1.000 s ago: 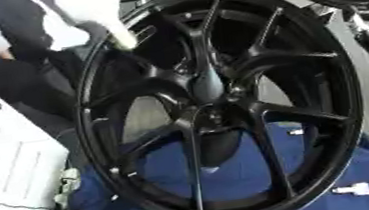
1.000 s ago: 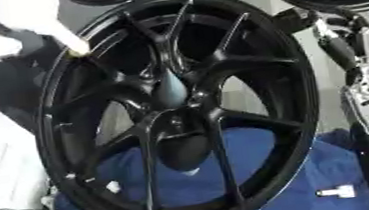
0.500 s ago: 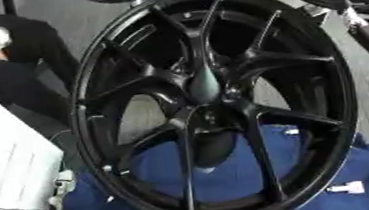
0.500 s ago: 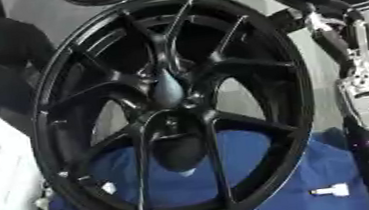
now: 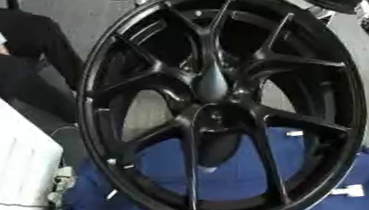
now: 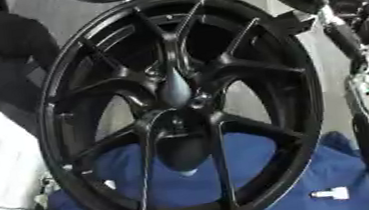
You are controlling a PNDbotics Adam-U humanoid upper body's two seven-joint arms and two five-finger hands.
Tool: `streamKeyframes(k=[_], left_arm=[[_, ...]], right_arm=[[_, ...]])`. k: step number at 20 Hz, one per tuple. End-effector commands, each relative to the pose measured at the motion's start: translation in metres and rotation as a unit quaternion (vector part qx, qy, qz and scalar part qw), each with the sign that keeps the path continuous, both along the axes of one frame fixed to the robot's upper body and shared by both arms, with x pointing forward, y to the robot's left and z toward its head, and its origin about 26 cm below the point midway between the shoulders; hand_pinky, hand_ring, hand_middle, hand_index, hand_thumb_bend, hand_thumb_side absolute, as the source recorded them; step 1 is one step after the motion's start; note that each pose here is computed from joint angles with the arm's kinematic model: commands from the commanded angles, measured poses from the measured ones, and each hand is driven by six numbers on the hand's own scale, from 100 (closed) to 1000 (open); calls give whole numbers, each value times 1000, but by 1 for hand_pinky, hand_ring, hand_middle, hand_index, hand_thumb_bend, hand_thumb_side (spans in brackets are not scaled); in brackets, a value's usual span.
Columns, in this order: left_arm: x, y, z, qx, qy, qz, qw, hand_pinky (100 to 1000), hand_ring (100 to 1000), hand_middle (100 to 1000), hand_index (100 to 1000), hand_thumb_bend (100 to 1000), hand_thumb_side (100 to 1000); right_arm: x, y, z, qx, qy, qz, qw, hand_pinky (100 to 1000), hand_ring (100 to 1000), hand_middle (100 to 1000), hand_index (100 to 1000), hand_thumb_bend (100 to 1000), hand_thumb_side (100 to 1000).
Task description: Pull the pin out of the wheel hub.
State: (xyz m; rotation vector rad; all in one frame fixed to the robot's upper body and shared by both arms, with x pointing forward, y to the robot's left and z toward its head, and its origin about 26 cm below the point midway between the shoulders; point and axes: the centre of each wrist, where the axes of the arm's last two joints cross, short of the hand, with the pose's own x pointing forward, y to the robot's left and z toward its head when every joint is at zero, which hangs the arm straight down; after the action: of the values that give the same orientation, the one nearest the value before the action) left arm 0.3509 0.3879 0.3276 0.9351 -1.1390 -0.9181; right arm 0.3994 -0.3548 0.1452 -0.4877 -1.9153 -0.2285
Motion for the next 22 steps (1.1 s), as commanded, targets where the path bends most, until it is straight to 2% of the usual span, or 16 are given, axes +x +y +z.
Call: streamKeyframes(k=[1, 3, 5, 7, 9, 11, 15, 18, 20, 22], left_arm=[[-3, 13, 8, -7, -8, 8, 1000, 871, 828, 798, 829, 564, 546], [-2, 17, 3, -6, -3, 13, 1000, 882, 841, 815, 852, 629, 592], [-1, 21, 1, -5, -2, 19, 1000, 877, 836, 809, 846, 633, 596], [-1, 23, 0, -7, -9, 27, 1000, 870, 829, 799, 836, 604, 594], [-1, 23, 1, -14, -24, 33, 999, 858, 816, 785, 819, 524, 614], [-2, 21, 4, -27, -47, 36, 998, 850, 806, 773, 808, 481, 636], [-5, 9, 12, -76, -136, 31, 987, 793, 741, 693, 723, 380, 640], [-8, -3, 7, -160, -237, 12, 958, 751, 689, 634, 674, 306, 621], [-7, -10, -7, -224, -291, 9, 930, 740, 678, 624, 665, 283, 628], [-7, -18, -23, -275, -327, 9, 904, 736, 677, 625, 671, 271, 639]], right_arm=[[-1, -7, 19, -10, -25, -6, 1000, 878, 716, 721, 847, 451, 439], [-1, -6, 19, -10, -25, -5, 1000, 877, 716, 720, 847, 452, 439], [0, -6, 19, -10, -25, -5, 1000, 877, 715, 720, 847, 452, 439], [0, -6, 19, -10, -25, -5, 1000, 878, 715, 720, 847, 453, 439], [0, -5, 19, -9, -25, -4, 1000, 877, 715, 720, 847, 454, 438], [0, -5, 19, -9, -25, -3, 1000, 877, 715, 720, 847, 454, 438], [1, -3, 20, -8, -27, 0, 1000, 877, 715, 720, 847, 454, 435], [1, 0, 20, -4, -31, 1, 1000, 876, 711, 716, 845, 454, 432], [2, 3, 21, -1, -33, 4, 999, 876, 711, 717, 845, 455, 431], [3, 4, 22, 1, -36, 5, 999, 875, 710, 716, 845, 455, 429]])
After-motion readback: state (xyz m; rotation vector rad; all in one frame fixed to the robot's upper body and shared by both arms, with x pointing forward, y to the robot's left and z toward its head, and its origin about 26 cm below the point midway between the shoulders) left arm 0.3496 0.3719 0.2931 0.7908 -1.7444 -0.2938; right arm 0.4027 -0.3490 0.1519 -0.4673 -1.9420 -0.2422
